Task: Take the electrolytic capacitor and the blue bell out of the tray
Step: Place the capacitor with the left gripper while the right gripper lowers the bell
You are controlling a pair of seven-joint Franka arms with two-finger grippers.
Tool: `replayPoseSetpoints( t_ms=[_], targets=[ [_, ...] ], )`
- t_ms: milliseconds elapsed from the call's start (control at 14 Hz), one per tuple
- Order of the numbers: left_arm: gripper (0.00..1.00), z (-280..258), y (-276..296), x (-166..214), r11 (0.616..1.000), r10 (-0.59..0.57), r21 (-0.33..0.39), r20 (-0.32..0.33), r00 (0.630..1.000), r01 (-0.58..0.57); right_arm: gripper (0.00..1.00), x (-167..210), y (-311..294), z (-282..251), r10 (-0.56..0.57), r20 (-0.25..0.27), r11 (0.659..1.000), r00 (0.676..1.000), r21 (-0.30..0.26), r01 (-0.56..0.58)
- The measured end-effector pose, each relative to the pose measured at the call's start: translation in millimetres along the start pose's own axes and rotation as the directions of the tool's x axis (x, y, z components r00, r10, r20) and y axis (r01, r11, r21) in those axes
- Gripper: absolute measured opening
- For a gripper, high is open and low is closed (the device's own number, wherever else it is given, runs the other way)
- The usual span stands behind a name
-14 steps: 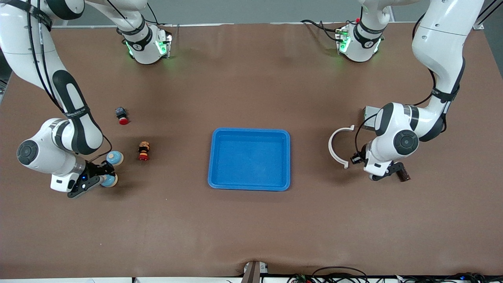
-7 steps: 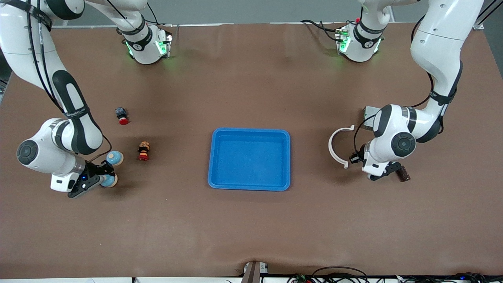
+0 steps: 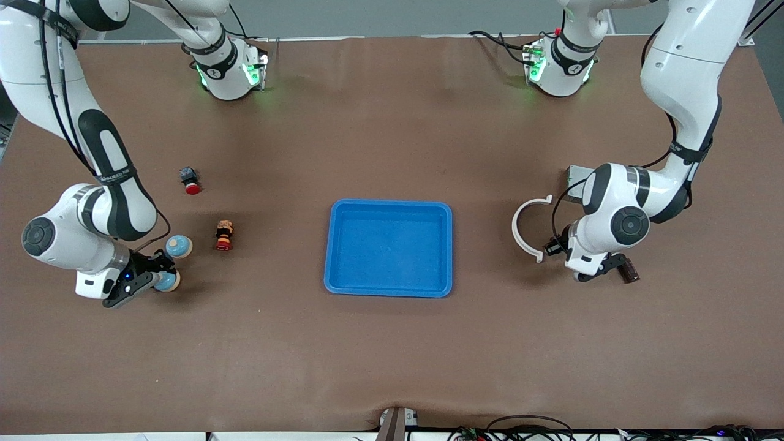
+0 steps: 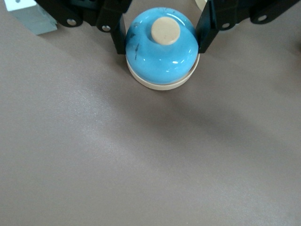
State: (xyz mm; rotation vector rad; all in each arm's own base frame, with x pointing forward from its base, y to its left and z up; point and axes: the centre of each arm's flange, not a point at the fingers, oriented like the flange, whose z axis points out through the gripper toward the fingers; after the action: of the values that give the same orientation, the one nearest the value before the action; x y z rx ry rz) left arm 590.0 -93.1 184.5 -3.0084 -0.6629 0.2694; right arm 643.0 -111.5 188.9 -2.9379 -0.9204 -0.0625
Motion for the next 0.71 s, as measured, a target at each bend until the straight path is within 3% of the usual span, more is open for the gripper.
replayPoseSetpoints(
  t_ms=[214, 500, 714],
  targets=[
    [0.99, -19.7, 0.9, 7.6, 1.000, -0.004, -0.001, -0.011, 1.000, 0.004, 0.64, -0.2, 0.0, 0.6, -0.001, 0.000, 1.000, 1.000, 0.001, 0.001],
    [1.00, -79.9, -12.6, 15.2, 0.998, 0.060, 0.022, -0.022, 0.998, -0.060, 0.64, -0.4, -0.3, 2.2, -0.002, 0.002, 1.000, 1.000, 0.003, 0.002],
    [1.00, -130.5, -56.5, 23.9, 0.990, 0.141, 0.033, -0.029, 0.990, -0.140, 0.64, -0.3, -0.4, 4.3, -0.002, 0.000, 1.000, 1.000, 0.000, 0.002]
  ],
)
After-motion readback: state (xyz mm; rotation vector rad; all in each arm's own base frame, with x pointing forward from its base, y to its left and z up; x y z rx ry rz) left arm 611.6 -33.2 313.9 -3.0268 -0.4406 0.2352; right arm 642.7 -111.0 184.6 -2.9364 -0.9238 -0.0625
